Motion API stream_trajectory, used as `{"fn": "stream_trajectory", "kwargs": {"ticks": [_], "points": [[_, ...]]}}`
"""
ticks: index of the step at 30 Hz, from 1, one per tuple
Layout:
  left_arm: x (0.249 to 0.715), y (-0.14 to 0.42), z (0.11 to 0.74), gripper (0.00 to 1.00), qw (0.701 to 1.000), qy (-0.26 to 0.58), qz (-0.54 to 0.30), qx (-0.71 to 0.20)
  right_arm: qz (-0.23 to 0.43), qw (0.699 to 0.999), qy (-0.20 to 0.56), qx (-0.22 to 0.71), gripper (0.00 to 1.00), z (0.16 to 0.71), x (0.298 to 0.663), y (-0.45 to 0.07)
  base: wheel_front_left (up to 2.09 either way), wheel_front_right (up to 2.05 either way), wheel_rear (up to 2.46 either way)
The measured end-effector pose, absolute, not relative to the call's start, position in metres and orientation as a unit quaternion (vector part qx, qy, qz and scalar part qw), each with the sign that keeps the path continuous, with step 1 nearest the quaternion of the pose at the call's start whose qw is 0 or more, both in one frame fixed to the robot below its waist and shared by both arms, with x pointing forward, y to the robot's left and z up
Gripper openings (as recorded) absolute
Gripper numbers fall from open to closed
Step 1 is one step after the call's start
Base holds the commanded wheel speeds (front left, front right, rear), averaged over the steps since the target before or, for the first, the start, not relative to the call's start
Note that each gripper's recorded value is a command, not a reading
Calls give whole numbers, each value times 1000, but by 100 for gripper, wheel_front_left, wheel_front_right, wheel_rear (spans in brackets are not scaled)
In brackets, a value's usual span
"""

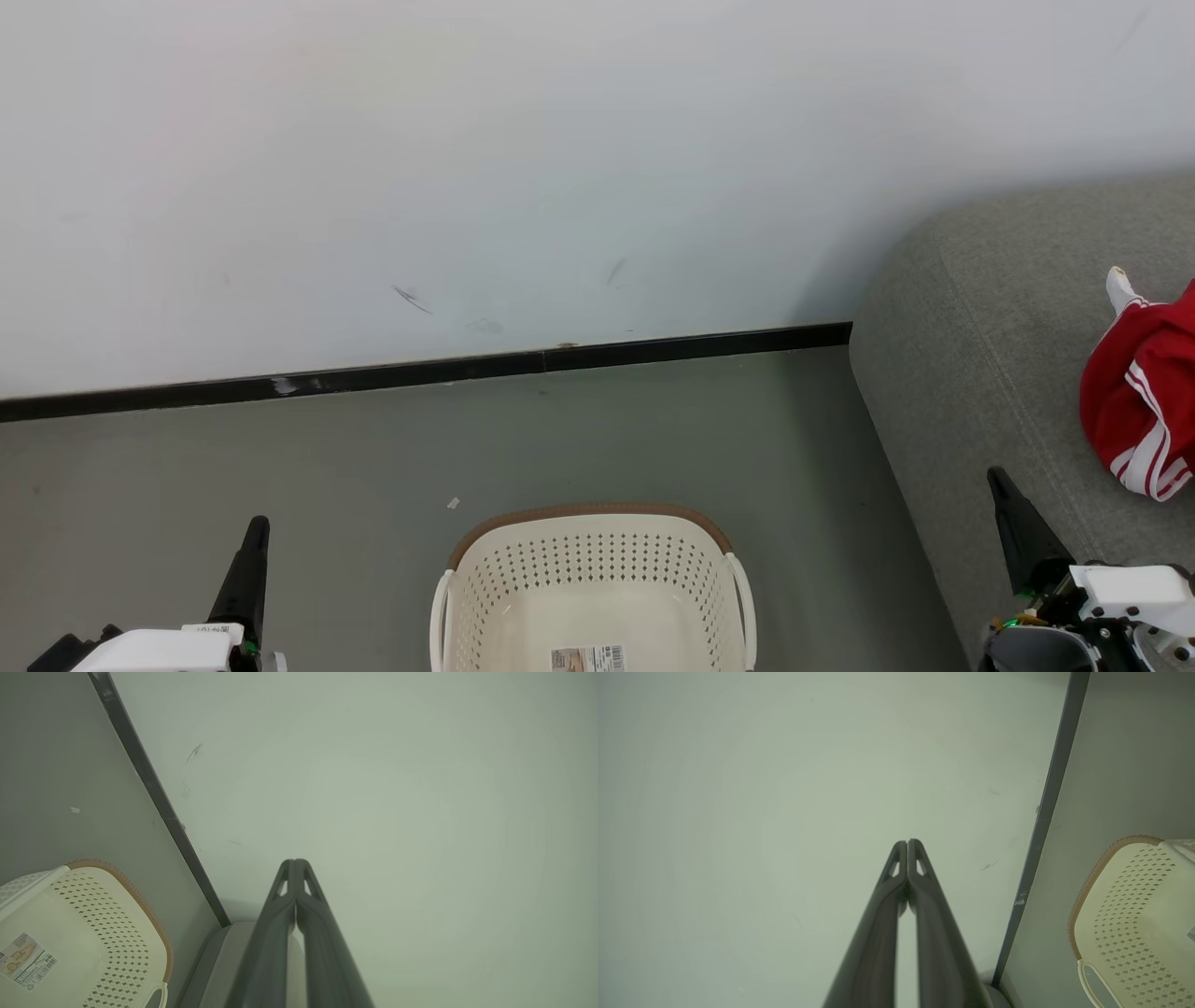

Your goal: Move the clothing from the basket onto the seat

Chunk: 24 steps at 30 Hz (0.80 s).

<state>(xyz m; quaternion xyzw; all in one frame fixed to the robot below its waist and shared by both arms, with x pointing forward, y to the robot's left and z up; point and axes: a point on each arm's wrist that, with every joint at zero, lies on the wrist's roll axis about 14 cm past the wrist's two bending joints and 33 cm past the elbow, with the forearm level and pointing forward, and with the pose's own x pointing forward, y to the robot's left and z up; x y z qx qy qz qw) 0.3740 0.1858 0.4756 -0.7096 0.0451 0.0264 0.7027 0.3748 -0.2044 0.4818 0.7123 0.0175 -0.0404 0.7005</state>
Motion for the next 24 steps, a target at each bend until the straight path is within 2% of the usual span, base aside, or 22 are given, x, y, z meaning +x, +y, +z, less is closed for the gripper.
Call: {"fn": "stream_trajectory", "kwargs": {"ticks": [24], "points": [[374,187,475,0,702,45,28,-710,-42,700,17,713,0,482,375,-205,0,0,0]]}}
